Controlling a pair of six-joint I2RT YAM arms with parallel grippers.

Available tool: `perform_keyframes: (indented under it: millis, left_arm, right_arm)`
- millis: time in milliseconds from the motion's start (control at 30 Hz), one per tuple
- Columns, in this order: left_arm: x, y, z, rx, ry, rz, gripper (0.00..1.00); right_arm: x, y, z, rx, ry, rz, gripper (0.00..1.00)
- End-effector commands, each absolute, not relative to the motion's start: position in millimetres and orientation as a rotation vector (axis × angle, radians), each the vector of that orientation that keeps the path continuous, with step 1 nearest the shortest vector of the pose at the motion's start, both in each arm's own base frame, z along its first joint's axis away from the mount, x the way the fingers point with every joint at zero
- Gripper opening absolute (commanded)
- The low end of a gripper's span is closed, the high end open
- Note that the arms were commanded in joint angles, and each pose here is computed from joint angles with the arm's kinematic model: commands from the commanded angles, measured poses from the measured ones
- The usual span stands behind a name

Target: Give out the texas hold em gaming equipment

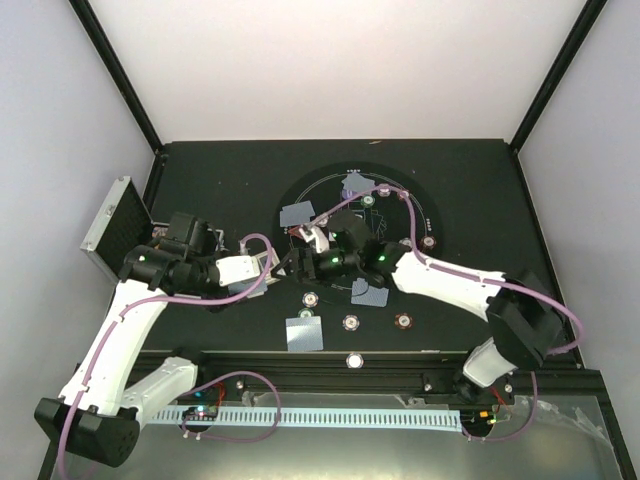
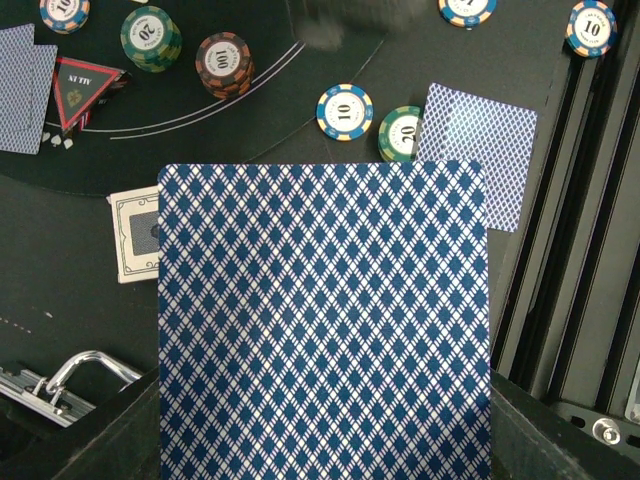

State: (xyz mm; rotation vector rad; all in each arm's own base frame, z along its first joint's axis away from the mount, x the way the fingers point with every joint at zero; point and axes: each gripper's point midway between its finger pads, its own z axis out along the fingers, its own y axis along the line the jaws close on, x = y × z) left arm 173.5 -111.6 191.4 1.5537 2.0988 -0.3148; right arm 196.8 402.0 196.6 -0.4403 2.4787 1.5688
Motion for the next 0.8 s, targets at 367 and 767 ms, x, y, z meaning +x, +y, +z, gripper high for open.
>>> perform_keyframes:
  millis: [367, 767]
  left_arm:
    - [169, -114, 200, 1.558, 2.070, -0.333, 0.02]
    - [168, -113, 201, 1.559, 2.068, -0.322, 0.01]
  right_arm:
    - [166, 468, 208, -0.474, 2.424, 1.917, 0.93]
    - [176, 483, 182, -0.405, 2.498, 1.936, 0.87]
